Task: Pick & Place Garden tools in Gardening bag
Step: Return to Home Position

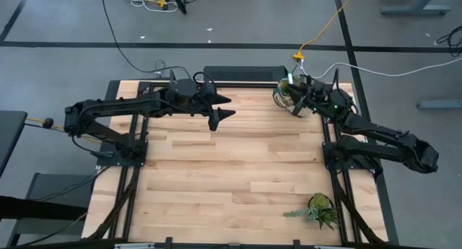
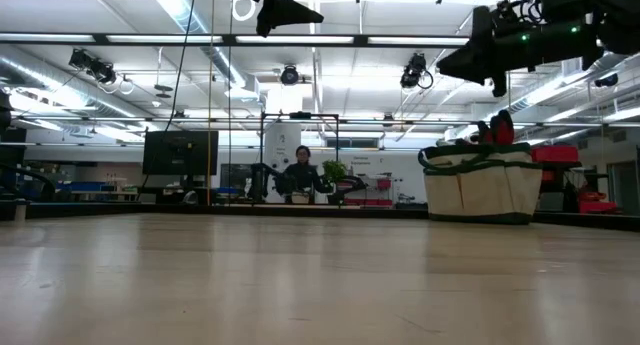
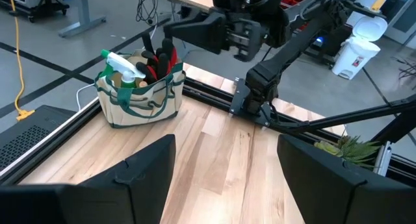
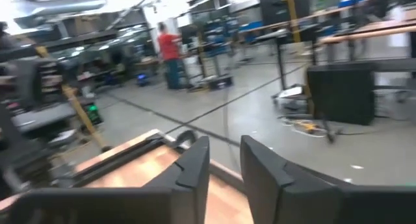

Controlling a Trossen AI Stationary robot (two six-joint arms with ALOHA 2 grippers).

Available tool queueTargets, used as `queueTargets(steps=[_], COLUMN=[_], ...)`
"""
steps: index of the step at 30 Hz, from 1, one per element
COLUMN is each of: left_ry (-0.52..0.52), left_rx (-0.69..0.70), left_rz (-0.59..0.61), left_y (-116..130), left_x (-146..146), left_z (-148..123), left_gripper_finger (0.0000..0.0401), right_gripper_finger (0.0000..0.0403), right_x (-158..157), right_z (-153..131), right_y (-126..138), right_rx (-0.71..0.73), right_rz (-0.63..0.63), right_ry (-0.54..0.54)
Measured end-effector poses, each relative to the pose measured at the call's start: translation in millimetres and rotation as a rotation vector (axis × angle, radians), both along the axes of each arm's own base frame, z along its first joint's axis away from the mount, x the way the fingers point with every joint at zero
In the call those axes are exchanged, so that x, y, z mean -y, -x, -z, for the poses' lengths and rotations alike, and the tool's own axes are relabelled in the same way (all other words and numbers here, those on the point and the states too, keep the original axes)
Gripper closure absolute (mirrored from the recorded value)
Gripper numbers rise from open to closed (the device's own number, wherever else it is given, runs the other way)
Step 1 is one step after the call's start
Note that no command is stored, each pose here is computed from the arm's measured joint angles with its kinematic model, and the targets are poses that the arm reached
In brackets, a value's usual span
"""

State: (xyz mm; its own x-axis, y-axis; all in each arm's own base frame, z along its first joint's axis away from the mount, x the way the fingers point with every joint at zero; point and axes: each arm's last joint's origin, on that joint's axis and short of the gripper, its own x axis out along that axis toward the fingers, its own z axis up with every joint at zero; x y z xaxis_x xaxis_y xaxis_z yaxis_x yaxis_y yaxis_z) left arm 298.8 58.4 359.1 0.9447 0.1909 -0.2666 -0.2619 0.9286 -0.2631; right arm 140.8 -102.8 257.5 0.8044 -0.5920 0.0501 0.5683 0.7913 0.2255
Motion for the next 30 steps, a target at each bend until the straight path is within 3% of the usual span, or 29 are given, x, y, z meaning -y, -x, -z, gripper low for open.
queueTargets(steps=[11,16,22,30], left_ry=[0.000,-0.001,-0.001,0.000], left_rx=[0.000,0.000,0.000,0.000], left_rz=[0.000,0.000,0.001,0.001], left_y=[0,0,0,0], left_x=[0,0,0,0], left_z=[0,0,0,0], left_gripper_finger=[0.0124,0.0124,0.0124,0.0124], right_gripper_finger=[0.0377,0.0397,0.0399,0.0402], right_x=[-26,-42,-56,-73], right_z=[1,19,49,71], right_y=[-16,-18,-8,6], right_rx=[-0.005,-0.041,-0.082,-0.059], right_rz=[-0.215,-0.243,-0.216,-0.301], right_ry=[0.000,0.002,-0.012,0.028])
